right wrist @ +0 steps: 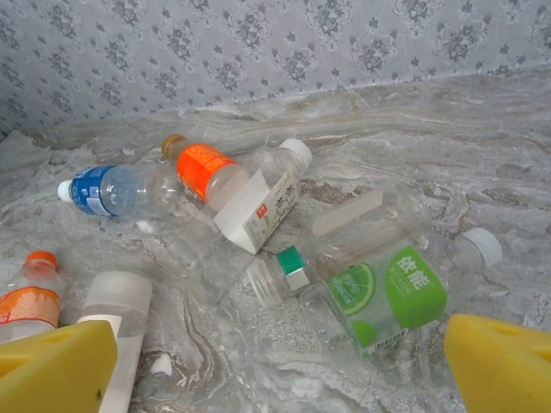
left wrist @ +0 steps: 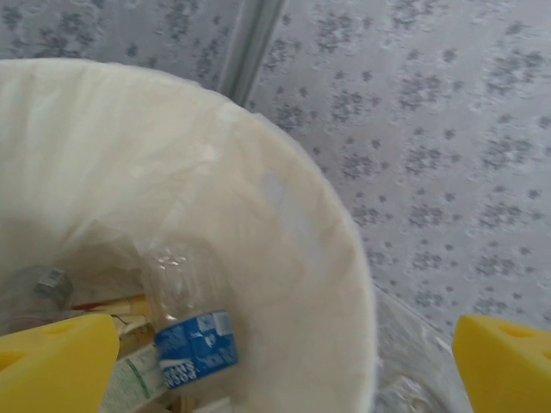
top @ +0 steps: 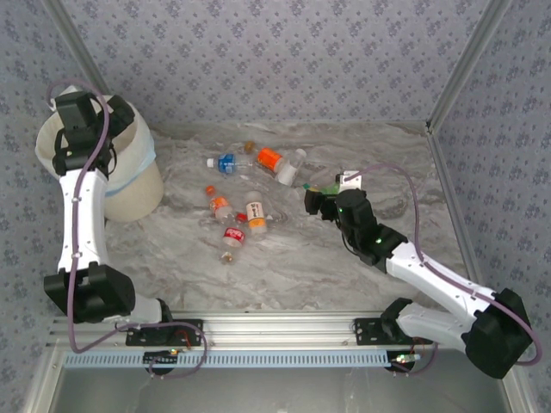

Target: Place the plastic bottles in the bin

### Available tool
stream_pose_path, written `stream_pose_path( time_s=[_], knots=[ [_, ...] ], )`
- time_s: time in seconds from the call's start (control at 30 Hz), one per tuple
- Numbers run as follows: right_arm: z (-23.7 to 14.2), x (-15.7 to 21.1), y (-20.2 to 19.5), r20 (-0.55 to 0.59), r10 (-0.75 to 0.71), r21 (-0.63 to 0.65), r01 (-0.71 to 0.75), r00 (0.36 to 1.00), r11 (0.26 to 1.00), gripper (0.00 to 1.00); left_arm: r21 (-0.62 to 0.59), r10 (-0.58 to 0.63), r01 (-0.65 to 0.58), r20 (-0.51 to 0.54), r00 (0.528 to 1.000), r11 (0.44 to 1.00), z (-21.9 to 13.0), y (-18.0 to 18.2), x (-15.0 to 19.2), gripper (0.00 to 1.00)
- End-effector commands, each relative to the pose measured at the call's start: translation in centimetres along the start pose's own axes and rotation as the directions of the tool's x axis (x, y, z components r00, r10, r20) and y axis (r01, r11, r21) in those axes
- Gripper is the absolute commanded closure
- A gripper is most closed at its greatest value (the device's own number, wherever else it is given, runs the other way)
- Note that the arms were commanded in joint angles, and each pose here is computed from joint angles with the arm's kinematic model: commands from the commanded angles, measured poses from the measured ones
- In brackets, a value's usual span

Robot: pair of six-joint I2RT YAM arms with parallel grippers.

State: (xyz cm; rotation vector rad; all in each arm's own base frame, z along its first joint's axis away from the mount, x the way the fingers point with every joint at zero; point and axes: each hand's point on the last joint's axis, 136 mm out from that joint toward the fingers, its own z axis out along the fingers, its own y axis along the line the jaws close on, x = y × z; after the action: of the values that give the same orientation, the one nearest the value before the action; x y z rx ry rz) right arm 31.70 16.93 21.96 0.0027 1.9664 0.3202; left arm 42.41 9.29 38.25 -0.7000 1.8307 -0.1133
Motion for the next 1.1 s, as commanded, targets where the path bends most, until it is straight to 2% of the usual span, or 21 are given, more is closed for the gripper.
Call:
stream_pose_path(
  time_s=[0.0, 0.23, 0.43, 0.57, 0.8, 0.97, 1.07],
  knots=[
    [0.4, 0.0, -0.1, -0.007, 0.029, 0.012, -0.028, 1.0, 1.0, 0.0, 0.114, 0.011, -0.011, -0.003, 1.0, 0.993, -3.8, -3.1, 0.7, 0.0],
    [1.2, -0.4, 0.2, -0.004, 0.037, 0.012, -0.037, 0.999, 0.999, 0.0, 0.226, 0.082, -0.06, -0.086, 0.993, 0.972, -6.6, -6.8, 7.0, 0.01],
    [1.9, -0.2, 0.4, -0.008, 0.044, 0.013, -0.043, 0.999, 0.999, 0.0, 0.301, 0.208, -0.135, -0.223, 0.952, 0.944, -7.5, -9.4, 15.7, 0.01],
    [2.1, 0.2, 0.3, -0.019, 0.045, 0.017, -0.045, 0.999, 0.999, 0.0, 0.329, 0.313, -0.199, -0.339, 0.887, 0.923, -8.0, -8.8, 22.5, 0.01],
    [2.1, 0.5, -0.1, -0.027, 0.046, 0.028, -0.046, 0.999, 0.999, 0.0, 0.442, 0.506, -0.297, -0.498, 0.704, 0.847, -10.8, -6.7, 33.5, 0.0],
    [2.2, 0.7, -0.3, -0.029, 0.055, 0.033, -0.054, 0.998, 0.998, 0.0, 0.444, 0.557, -0.348, -0.548, 0.624, 0.826, -10.9, -4.1, 37.9, 0.01],
    [2.2, 0.7, -0.3, -0.031, 0.055, 0.034, -0.054, 0.998, 0.998, 0.0, 0.49, 0.592, -0.341, -0.576, 0.564, 0.802, -10.7, -3.5, 40.8, 0.0]
  ],
)
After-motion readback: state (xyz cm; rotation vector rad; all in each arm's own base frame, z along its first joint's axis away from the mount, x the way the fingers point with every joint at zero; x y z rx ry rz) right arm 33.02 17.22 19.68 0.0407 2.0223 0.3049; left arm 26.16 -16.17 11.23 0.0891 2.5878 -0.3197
